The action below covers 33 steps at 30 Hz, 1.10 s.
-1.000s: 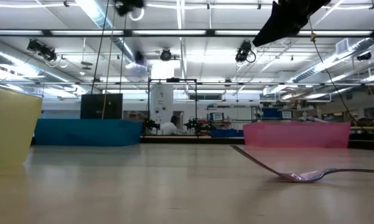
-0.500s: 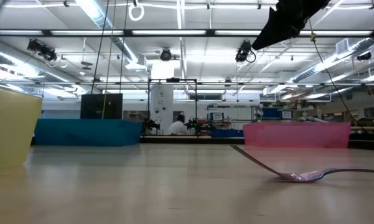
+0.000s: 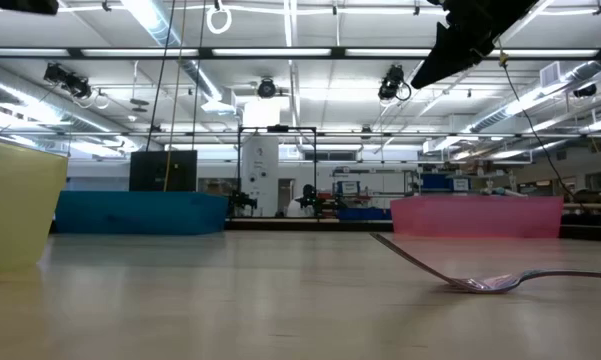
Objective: Sort silverware by color (type)
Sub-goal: Put the blue fork into the yellow bin
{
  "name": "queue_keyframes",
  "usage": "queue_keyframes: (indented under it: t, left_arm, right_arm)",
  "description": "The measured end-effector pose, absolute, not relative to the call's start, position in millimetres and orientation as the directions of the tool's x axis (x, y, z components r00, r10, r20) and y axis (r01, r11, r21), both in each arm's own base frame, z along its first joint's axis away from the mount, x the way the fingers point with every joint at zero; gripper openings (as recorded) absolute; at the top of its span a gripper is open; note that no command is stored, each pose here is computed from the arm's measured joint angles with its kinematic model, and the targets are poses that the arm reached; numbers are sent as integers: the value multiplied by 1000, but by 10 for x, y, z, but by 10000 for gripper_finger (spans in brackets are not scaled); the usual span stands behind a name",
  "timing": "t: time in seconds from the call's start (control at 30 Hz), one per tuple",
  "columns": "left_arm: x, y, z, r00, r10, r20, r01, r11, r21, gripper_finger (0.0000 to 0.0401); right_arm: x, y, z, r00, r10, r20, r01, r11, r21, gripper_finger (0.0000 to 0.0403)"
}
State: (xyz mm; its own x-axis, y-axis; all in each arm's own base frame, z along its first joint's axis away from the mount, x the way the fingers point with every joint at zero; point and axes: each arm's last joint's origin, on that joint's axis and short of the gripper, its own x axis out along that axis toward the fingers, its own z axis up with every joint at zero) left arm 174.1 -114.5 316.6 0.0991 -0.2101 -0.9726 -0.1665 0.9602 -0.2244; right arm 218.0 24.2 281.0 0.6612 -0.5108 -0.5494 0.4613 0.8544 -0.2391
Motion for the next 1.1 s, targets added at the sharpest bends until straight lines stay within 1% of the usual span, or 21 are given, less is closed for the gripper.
queue_keyframes:
  t: [0.1, 0.17, 0.27, 0.37, 0.57, 0.7, 0.87, 0.97, 1.1]
  left_arm:
    - [1766, -1098, 3061, 79, -200, -977, -198, 957, -212, 4]
    - [1809, -1095, 2997, 100, -214, -972, -228, 946, -232, 4]
    - [1868, -1155, 2891, 141, -276, -951, -246, 921, -303, 4]
    - [1882, -1226, 2750, 151, -326, -933, -218, 910, -353, 4]
    - [1753, -1217, 2432, 35, -293, -955, -309, 906, -289, 4]
    - [1714, -1198, 2328, -3, -287, -958, -332, 904, -270, 6]
    - [1699, -1189, 2294, -18, -286, -958, -327, 907, -265, 24]
    - [1713, -1199, 2298, -4, -296, -955, -322, 905, -279, 42]
    - [1761, -1231, 2309, 43, -330, -943, -306, 894, -326, 68]
  right_arm:
    - [2172, 240, 2802, 654, -512, -557, 461, 853, -243, 94]
    - [2166, 239, 2797, 649, -513, -561, 470, 851, -234, 94]
    - [2165, 239, 2795, 648, -513, -563, 480, 849, -221, 95]
    - [2168, 240, 2798, 651, -513, -560, 483, 849, -216, 94]
    - [2170, 240, 2800, 652, -512, -559, 503, 844, -186, 94]
    - [2172, 241, 2801, 654, -512, -557, 510, 842, -174, 94]
    - [2172, 243, 2800, 656, -505, -561, 529, 838, -135, 94]
    - [2174, 248, 2798, 662, -486, -571, 527, 843, -106, 94]
    - [2175, 252, 2796, 666, -473, -577, 534, 842, -75, 96]
